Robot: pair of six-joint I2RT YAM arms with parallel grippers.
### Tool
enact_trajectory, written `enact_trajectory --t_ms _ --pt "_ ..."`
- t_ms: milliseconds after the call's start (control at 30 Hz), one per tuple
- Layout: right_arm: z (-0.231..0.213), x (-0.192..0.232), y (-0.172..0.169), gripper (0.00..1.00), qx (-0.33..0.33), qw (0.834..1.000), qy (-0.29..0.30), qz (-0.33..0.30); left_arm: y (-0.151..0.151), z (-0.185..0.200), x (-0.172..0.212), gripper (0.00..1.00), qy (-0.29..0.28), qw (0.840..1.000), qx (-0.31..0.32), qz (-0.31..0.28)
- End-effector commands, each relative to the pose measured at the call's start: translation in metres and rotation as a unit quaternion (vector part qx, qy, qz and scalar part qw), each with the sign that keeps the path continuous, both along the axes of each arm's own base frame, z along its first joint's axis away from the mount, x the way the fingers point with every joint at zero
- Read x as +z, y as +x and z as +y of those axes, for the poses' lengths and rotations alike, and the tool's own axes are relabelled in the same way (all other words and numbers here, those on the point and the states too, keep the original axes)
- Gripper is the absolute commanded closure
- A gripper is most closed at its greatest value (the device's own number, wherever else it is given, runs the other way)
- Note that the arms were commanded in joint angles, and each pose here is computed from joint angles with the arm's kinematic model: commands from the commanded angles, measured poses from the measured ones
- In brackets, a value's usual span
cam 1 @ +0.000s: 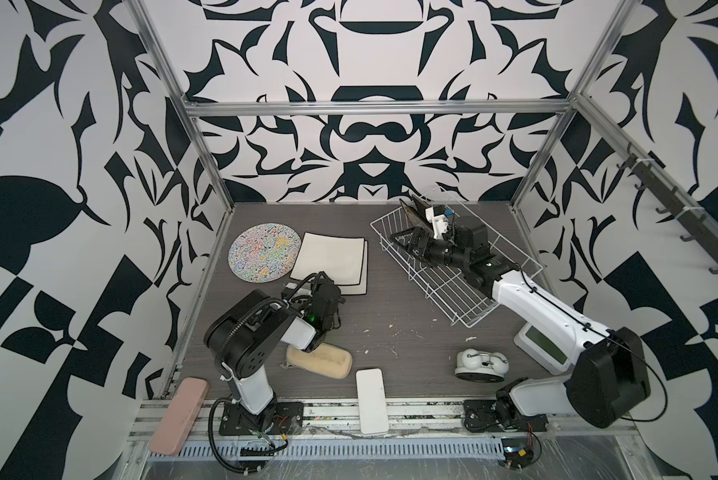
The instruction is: Unload the plates from the dish rack
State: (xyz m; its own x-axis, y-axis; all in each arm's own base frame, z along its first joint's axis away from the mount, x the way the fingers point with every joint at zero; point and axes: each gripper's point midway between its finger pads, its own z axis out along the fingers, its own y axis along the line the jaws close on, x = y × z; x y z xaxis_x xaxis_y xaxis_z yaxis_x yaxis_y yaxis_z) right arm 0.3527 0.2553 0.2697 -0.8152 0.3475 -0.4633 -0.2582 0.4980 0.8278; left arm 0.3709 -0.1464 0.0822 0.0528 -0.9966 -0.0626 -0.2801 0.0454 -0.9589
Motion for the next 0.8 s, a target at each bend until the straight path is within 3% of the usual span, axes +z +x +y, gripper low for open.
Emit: enact_trajectory --t_ms 0,767 --pt "0.0021 0.0301 0.0024 0.01 0.001 0.999 0.008 -0.043 0.0200 -0.0102 0.0535 1.00 -0.083 0.992 0.015 -0.091" --pt "0.0019 0.0248 0.0028 0.01 0.001 0.999 0.002 -0.038 0.0226 -0.0113 0.0438 1.00 -0.082 0.994 0.017 -0.074"
